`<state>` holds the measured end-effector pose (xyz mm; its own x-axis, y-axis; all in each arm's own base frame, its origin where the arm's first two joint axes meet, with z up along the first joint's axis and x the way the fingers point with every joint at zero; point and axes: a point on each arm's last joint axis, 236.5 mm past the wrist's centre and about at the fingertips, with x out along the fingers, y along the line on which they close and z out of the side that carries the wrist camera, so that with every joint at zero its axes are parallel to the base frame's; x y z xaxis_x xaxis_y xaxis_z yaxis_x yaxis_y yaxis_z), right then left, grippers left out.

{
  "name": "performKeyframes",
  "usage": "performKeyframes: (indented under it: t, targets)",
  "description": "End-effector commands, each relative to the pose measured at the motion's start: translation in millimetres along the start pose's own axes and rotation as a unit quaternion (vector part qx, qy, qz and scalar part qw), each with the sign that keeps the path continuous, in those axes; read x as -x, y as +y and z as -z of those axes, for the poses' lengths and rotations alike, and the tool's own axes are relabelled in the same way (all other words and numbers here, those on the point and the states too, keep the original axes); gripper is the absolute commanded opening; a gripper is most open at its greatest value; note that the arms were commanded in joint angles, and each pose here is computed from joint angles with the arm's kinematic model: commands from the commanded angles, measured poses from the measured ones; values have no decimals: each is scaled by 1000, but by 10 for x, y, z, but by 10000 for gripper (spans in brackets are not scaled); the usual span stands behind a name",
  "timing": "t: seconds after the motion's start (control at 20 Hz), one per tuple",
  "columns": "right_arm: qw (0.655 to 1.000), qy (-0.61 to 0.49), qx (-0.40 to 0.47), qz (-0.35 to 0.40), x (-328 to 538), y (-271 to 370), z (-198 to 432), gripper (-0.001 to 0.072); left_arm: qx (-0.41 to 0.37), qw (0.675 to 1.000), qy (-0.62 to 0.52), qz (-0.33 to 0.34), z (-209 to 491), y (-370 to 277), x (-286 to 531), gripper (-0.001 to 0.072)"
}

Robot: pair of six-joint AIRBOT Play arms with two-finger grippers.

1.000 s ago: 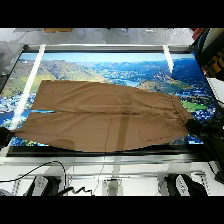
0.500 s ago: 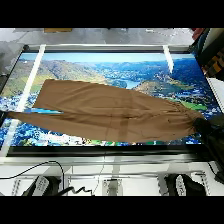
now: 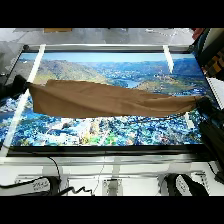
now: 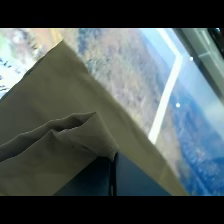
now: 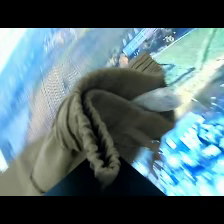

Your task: Fold the clothes and pants, and hang the long-sleeved shirts on hangers.

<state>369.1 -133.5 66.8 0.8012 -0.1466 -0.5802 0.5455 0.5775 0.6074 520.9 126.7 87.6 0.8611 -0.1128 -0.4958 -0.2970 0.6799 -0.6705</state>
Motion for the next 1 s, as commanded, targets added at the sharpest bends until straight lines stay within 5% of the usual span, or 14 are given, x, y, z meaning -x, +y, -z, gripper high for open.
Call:
performKeyframes:
  t: [0.0, 0.15, 0.35, 0.65, 0.95]
  targets:
    - [991, -36, -128, -7, -407, -134, -165, 30, 37, 999, -6, 13, -93, -172, -543, 10]
    - [994, 28, -103, 12, -561, -160, 44, 30, 26, 999, 1, 22, -59, -276, -732, 11]
    - [984, 147, 82, 59, -280, -154, 246, 31, -5, 1000, 3, 25, -80, -341, -643, 11]
    - [907, 315, 255, 113, 618, -146, 304, 31, -125, 992, -6, -19, -409, -396, 176, 11]
    - [833, 428, 300, 182, 1296, -589, 572, 31, -177, 973, 96, -111, -184, 102, 917, 12]
